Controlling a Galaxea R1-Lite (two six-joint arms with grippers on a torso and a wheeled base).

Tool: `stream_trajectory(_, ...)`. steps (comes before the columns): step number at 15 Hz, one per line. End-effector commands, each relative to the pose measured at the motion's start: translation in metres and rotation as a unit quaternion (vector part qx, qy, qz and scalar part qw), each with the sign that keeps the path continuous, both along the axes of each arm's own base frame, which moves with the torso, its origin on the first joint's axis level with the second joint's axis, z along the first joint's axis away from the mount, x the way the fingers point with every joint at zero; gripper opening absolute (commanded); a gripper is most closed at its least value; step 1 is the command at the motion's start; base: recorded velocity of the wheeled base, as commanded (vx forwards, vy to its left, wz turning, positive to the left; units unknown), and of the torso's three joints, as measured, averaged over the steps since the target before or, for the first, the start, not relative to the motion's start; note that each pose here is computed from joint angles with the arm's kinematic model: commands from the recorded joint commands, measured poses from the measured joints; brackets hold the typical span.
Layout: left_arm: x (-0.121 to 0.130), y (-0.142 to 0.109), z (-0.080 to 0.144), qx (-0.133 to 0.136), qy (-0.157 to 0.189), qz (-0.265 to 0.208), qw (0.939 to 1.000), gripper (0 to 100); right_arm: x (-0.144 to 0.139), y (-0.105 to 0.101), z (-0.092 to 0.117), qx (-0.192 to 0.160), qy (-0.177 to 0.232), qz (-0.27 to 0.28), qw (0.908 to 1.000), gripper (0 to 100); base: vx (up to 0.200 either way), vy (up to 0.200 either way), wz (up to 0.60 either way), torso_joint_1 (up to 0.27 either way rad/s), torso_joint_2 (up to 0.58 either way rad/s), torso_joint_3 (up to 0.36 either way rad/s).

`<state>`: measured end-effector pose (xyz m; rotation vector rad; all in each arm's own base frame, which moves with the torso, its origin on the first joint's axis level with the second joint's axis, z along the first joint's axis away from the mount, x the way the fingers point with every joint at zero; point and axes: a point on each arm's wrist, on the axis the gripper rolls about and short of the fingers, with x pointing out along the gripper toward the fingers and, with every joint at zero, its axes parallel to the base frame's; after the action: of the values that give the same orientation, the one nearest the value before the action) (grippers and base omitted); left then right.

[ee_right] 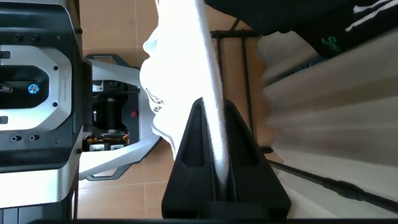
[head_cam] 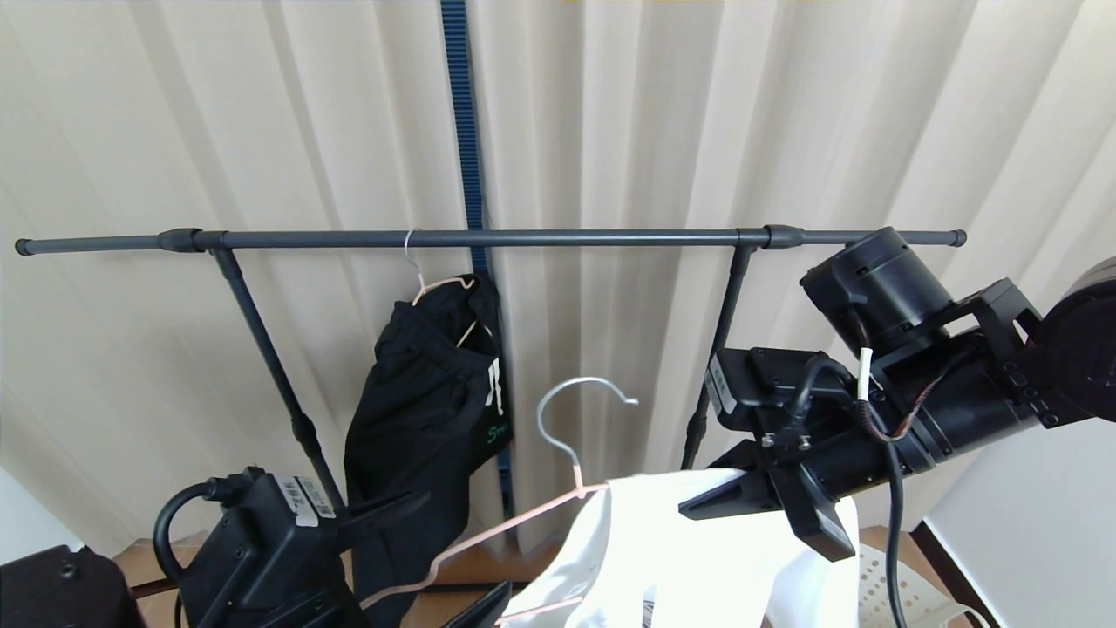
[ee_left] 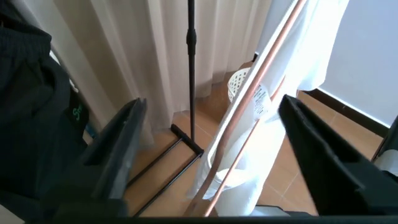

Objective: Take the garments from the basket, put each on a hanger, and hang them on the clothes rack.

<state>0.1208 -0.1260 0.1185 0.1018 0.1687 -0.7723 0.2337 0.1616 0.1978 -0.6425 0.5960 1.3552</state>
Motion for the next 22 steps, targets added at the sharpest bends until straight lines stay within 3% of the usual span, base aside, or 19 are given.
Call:
stream_trajectory(1, -0.003, 0.008, 0.017, -0.035, -0.031, 0.004, 0.9989, 100, 0.000, -0.010, -0.001, 0.000, 0.001, -0.017, 0.9999, 0, 0.000, 0.000, 0.00, 0.000, 0.00, 0.000)
stream_trajectory(3, 0.000, 0.019, 0.029, -0.058, -0.050, 0.016, 0.9969, 100, -0.004, -0.019, -0.008, 0.008, -0.003, -0.036, 0.9993, 0, 0.000, 0.000, 0.00, 0.000, 0.00, 0.000)
stream_trajectory(5, -0.001, 0.028, 0.032, -0.050, -0.036, 0.035, 0.9975, 100, 0.000, -0.031, -0.020, 0.026, -0.035, -0.059, 0.9974, 0, 0.000, 0.000, 0.00, 0.000, 0.00, 0.000)
stream_trajectory(7, 0.000, 0.028, 0.033, -0.045, -0.006, 0.041, 0.9981, 100, -0.001, -0.035, -0.023, 0.031, -0.044, -0.064, 0.9965, 0, 0.000, 0.000, 0.00, 0.000, 0.00, 0.000)
stream_trajectory(8, 0.003, 0.026, 0.032, -0.030, 0.056, 0.055, 0.9964, 100, -0.001, -0.039, -0.028, 0.030, -0.043, -0.072, 0.9960, 0, 0.000, 0.000, 0.00, 0.000, 0.00, 0.000)
stream_trajectory(10, 0.000, 0.029, 0.031, -0.019, 0.097, 0.064, 0.9931, 100, 0.002, -0.041, -0.025, 0.033, -0.045, -0.091, 0.9943, 0, 0.000, 0.000, 0.00, 0.000, 0.00, 0.000)
stream_trajectory(13, 0.000, 0.025, 0.015, -0.011, 0.187, 0.078, 0.9792, 100, 0.004, -0.041, -0.018, 0.049, -0.043, -0.147, 0.9870, 0, 0.000, 0.000, 0.00, 0.000, 0.00, 0.000)
stream_trajectory(14, 0.007, 0.019, 0.001, 0.003, 0.241, 0.095, 0.9658, 100, 0.005, -0.040, -0.016, 0.047, -0.053, -0.168, 0.9833, 0, 0.000, 0.000, 0.00, 0.000, 0.00, 0.000)
stream_trajectory(15, 0.009, 0.012, -0.005, 0.009, 0.264, 0.095, 0.9599, 100, 0.005, -0.040, -0.015, 0.047, -0.060, -0.174, 0.9819, 0, 0.000, 0.000, 0.00, 0.000, 0.00, 0.000)
stream_trajectory(19, 0.028, -0.016, -0.031, 0.042, 0.324, 0.116, 0.9381, 100, 0.001, -0.042, -0.004, 0.077, -0.060, -0.197, 0.9755, 0, 0.000, 0.000, 0.00, 0.000, 0.00, 0.000)
stream_trajectory(22, 0.054, -0.040, -0.045, 0.055, 0.339, 0.138, 0.9291, 100, -0.004, -0.044, 0.001, 0.085, -0.066, -0.200, 0.9739, 0, 0.000, 0.000, 0.00, 0.000, 0.00, 0.000)
